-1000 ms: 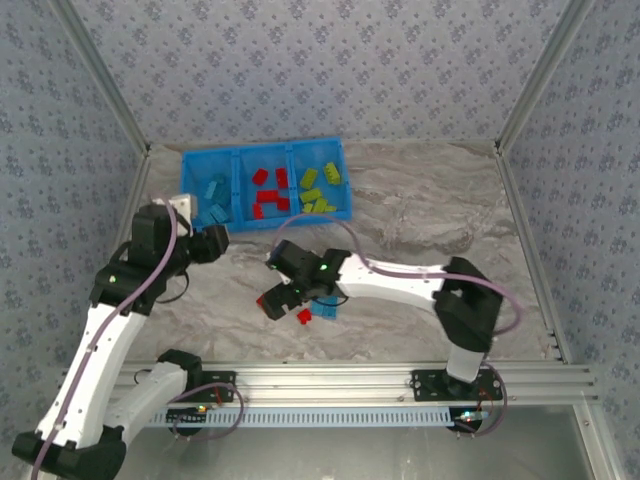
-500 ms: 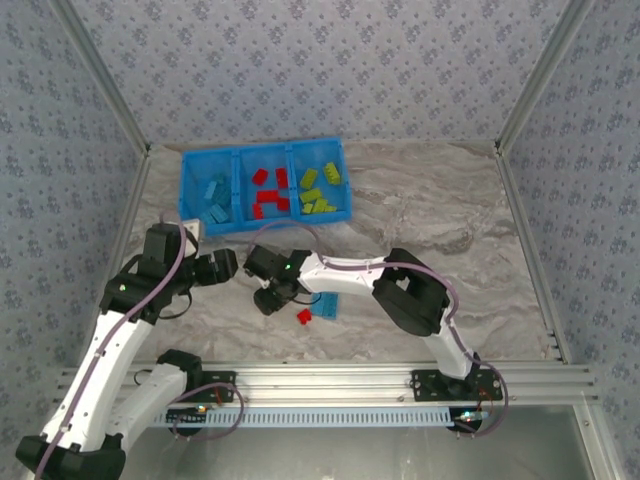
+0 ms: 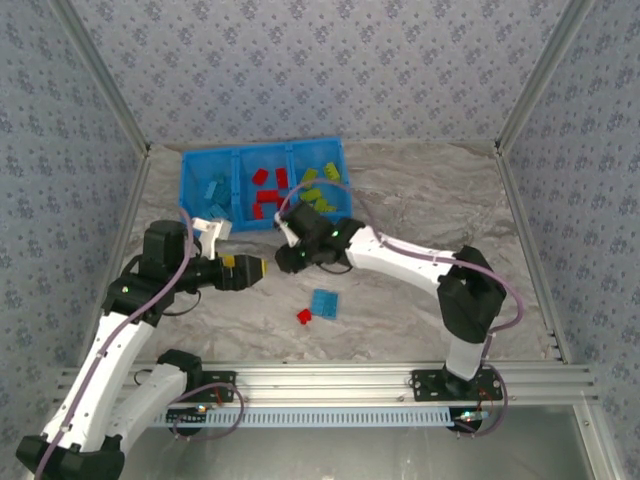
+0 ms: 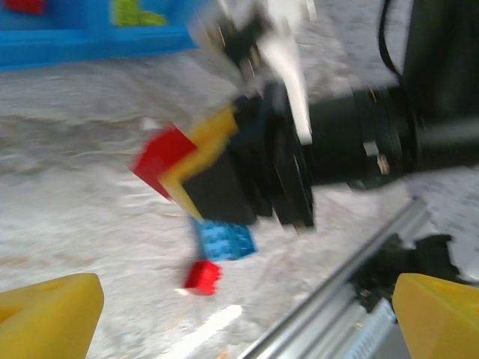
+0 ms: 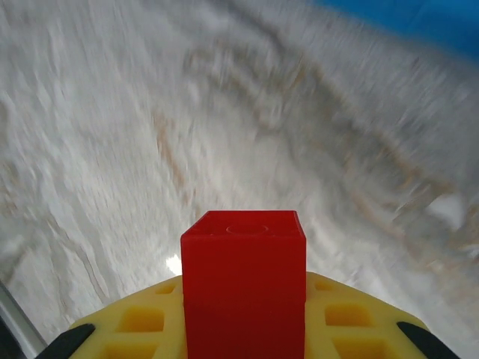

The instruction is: Sort the legos into containers by color

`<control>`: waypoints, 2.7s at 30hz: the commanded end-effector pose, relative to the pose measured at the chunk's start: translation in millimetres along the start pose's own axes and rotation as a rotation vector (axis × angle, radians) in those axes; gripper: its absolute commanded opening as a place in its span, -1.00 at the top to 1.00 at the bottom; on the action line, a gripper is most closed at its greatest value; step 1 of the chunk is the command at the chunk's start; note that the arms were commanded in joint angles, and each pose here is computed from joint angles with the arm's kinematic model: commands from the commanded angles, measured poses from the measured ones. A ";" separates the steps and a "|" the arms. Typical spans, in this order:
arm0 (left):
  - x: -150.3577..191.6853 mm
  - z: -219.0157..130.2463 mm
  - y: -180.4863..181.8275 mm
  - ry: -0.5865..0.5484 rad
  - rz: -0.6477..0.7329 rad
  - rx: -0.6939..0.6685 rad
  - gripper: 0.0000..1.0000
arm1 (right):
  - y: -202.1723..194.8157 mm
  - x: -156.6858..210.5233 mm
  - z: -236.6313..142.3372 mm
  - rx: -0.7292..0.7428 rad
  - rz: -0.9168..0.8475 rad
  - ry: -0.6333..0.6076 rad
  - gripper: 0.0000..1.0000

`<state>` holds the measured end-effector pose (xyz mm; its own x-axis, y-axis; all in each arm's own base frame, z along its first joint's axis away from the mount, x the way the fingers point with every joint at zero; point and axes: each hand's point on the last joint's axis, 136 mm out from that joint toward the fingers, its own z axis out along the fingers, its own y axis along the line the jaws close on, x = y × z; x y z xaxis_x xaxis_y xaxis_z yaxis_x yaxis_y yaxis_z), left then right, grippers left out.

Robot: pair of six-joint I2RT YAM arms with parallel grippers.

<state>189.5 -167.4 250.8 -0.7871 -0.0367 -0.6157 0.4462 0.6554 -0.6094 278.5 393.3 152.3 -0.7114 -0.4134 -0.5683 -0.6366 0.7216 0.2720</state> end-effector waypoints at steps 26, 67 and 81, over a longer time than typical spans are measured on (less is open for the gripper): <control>-13.0 -13.2 28.7 -0.171 -0.107 -0.186 -0.99 | -57.8 -176.3 44.9 0.311 -0.114 -0.212 -0.01; 30.1 14.3 14.9 0.092 0.263 -0.011 -0.98 | 11.9 150.9 36.3 0.300 -0.174 0.225 -0.17; 30.1 13.9 17.4 0.086 0.266 -0.024 -0.99 | 16.9 152.8 31.8 0.296 -0.157 0.221 0.37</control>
<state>181.0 -167.8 214.5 -0.6902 0.1899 -0.6983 0.6186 0.6555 -0.4332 173.4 362.8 45.0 -0.6718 -0.6163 -0.4110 -0.6563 0.7525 -0.0557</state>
